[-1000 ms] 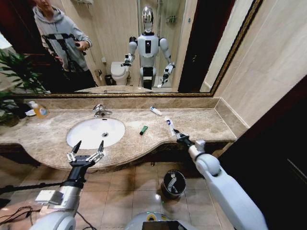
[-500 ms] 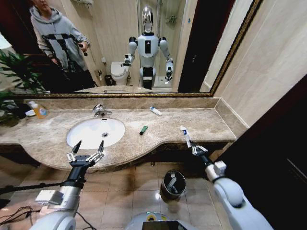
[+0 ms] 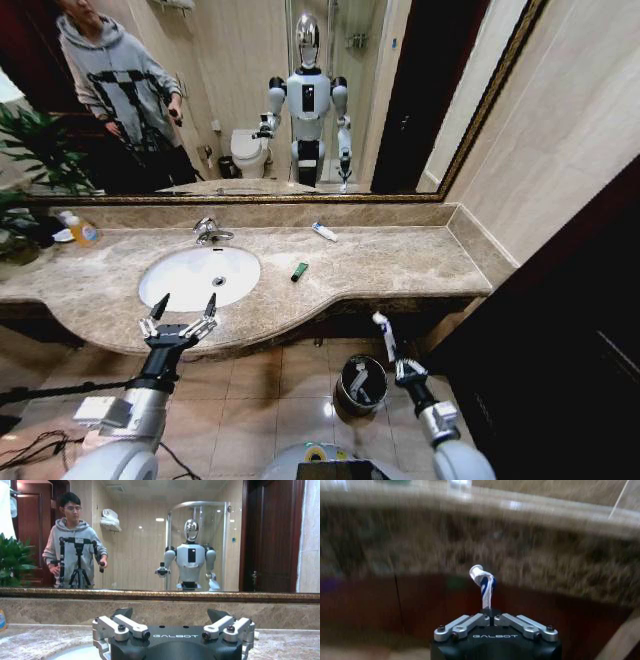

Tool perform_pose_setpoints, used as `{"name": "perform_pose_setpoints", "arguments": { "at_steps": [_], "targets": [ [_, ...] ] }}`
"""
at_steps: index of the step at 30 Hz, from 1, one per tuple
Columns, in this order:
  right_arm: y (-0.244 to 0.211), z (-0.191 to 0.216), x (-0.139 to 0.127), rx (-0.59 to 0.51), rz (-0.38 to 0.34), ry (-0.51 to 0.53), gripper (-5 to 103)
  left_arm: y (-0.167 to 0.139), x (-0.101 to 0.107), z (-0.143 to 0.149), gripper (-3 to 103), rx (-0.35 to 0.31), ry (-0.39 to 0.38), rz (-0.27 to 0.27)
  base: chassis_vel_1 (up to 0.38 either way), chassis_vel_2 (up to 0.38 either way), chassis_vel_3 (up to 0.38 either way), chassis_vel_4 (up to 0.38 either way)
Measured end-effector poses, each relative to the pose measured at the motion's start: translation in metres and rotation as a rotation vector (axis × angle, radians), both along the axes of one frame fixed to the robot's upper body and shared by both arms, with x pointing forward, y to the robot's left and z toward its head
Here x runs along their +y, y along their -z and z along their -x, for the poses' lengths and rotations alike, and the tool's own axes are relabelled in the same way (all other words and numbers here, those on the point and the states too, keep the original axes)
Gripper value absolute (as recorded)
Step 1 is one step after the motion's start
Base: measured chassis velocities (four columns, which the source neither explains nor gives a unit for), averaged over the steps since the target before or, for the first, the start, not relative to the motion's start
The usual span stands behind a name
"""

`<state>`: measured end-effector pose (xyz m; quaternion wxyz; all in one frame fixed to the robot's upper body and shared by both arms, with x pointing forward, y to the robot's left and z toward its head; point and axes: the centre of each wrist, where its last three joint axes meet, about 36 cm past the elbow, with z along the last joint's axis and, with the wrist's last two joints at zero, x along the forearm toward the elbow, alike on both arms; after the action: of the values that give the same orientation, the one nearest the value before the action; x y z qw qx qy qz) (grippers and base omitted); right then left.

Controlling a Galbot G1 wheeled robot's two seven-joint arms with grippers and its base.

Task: Pick up the trash from the sink and place it in the trash bin.

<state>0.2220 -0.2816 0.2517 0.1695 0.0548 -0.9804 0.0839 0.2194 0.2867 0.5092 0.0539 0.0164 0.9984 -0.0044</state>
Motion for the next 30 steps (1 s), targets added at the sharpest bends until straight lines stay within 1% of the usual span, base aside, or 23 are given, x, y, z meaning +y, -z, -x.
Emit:
{"name": "perform_pose_setpoints", "arguments": {
  "at_steps": [1,2,3,5,6,7,9,10,12,21,30],
  "targets": [
    [0.015,-0.002,-0.002,0.025,0.021,-0.003,0,0.000,0.000,0.000,100,0.000,0.000,0.000,0.000,0.000,0.000,0.000],
    [0.015,-0.002,-0.002,0.025,0.021,-0.003,0,0.000,0.000,0.000,100,0.000,0.000,0.000,0.000,0.000,0.000,0.000],
    [0.028,-0.003,-0.004,0.041,0.047,-0.013,0,0.000,0.000,0.000,100,0.000,0.000,0.000,0.000,0.000,0.000,0.000],
    [0.056,-0.004,-0.010,0.069,0.124,-0.051,0,0.000,0.000,0.000,100,0.000,0.000,0.000,0.000,0.000,0.000,0.000],
    [0.056,-0.004,-0.010,0.069,0.124,-0.051,0,0.000,0.000,0.000,100,0.000,0.000,0.000,0.000,0.000,0.000,0.000],
    [0.066,-0.006,-0.010,0.084,0.139,-0.060,0,0.000,0.000,0.000,100,0.000,0.000,0.000,0.000,0.000,0.000,0.000],
    [0.082,-0.007,-0.007,0.122,0.126,-0.057,0,0.000,0.000,0.000,100,0.000,0.000,0.000,0.000,0.000,0.000,0.000],
    [0.082,-0.007,-0.007,0.122,0.126,-0.057,0,0.000,0.000,0.000,100,0.000,0.000,0.000,0.000,0.000,0.000,0.000],
    [0.099,-0.010,-0.002,0.167,0.109,-0.052,0,0.000,0.000,0.000,100,0.000,0.000,0.000,0.000,0.000,0.000,0.000],
    [0.156,-0.029,0.003,0.294,0.107,-0.076,0,0.000,0.000,0.000,100,0.000,0.000,0.000,0.000,0.000,0.000,0.000],
    [0.196,-0.061,0.007,0.355,0.121,-0.080,0,0.000,0.000,0.000,100,0.000,0.000,0.000,0.000,0.000,0.000,0.000]
  ]
}}
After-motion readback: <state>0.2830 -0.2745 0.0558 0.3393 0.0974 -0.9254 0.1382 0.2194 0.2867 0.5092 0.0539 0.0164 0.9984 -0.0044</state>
